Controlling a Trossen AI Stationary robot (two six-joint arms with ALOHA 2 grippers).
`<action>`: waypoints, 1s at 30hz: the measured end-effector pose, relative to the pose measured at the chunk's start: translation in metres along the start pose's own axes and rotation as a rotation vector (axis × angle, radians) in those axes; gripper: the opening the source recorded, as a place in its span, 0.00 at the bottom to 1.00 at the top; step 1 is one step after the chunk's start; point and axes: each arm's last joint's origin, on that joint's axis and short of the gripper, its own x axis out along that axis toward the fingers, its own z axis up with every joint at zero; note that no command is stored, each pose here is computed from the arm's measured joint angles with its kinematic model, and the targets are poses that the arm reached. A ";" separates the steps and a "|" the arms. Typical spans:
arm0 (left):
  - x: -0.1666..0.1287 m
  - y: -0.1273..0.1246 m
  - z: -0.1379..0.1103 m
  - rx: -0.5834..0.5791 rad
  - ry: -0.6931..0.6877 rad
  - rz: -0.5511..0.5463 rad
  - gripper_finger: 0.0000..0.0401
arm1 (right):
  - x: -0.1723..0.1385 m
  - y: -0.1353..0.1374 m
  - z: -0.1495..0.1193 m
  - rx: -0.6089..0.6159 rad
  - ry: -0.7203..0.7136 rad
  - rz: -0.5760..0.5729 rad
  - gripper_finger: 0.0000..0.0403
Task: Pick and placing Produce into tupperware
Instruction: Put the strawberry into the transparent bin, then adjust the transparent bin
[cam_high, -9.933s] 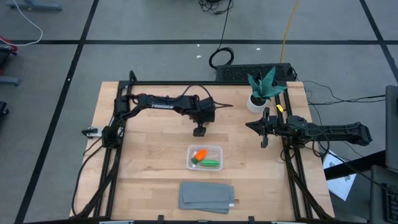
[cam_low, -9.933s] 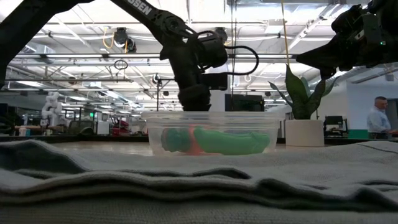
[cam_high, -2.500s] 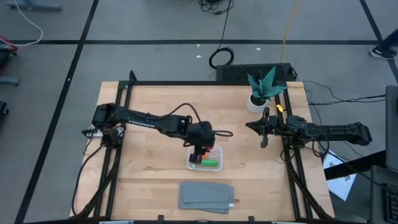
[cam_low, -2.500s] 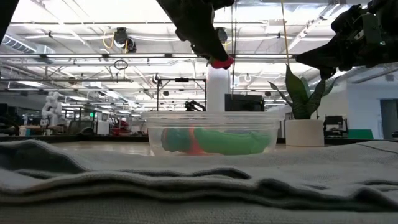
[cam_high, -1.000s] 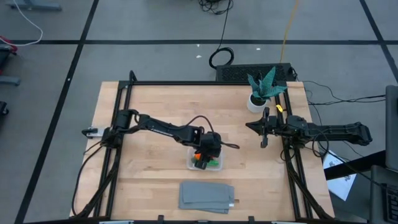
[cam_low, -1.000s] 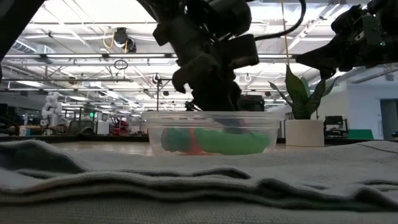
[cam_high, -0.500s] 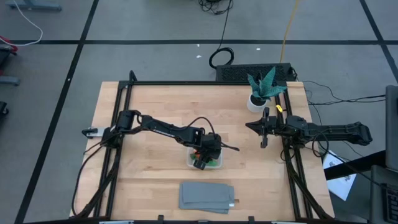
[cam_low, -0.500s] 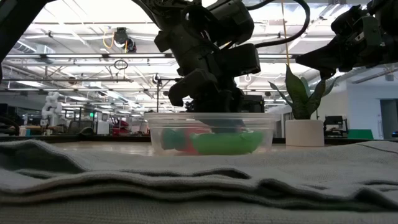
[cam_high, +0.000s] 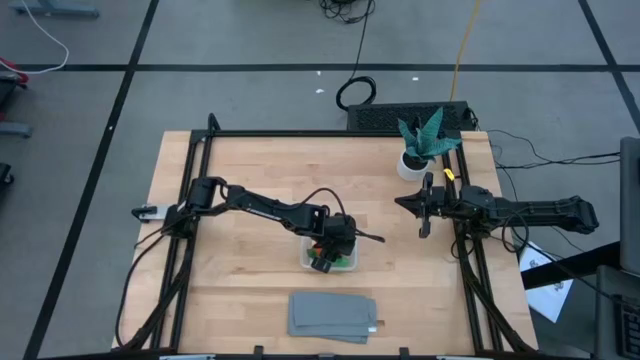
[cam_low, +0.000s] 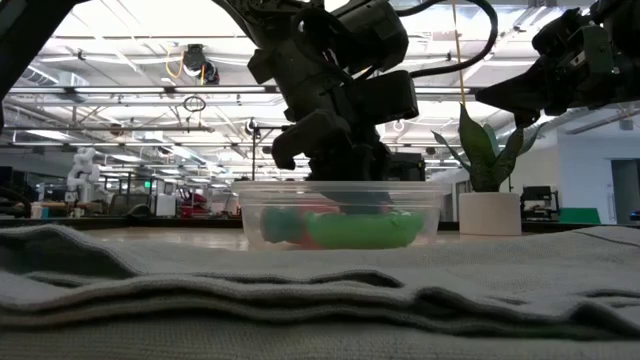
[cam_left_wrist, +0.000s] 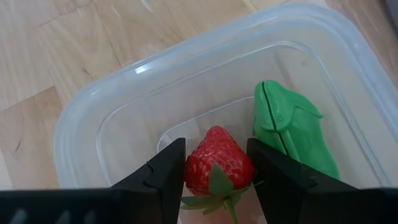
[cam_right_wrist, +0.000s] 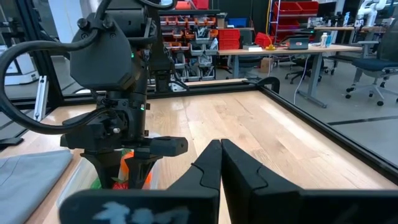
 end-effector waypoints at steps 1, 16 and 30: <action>0.000 0.000 0.000 -0.003 0.000 0.000 0.42 | 0.000 0.000 0.000 0.000 0.000 0.000 0.00; 0.000 -0.001 -0.002 -0.042 0.021 -0.008 0.54 | 0.000 0.000 0.000 0.001 0.000 0.000 0.00; -0.023 -0.004 0.007 -0.015 0.015 0.062 0.57 | 0.000 0.000 0.000 0.001 -0.001 0.000 0.00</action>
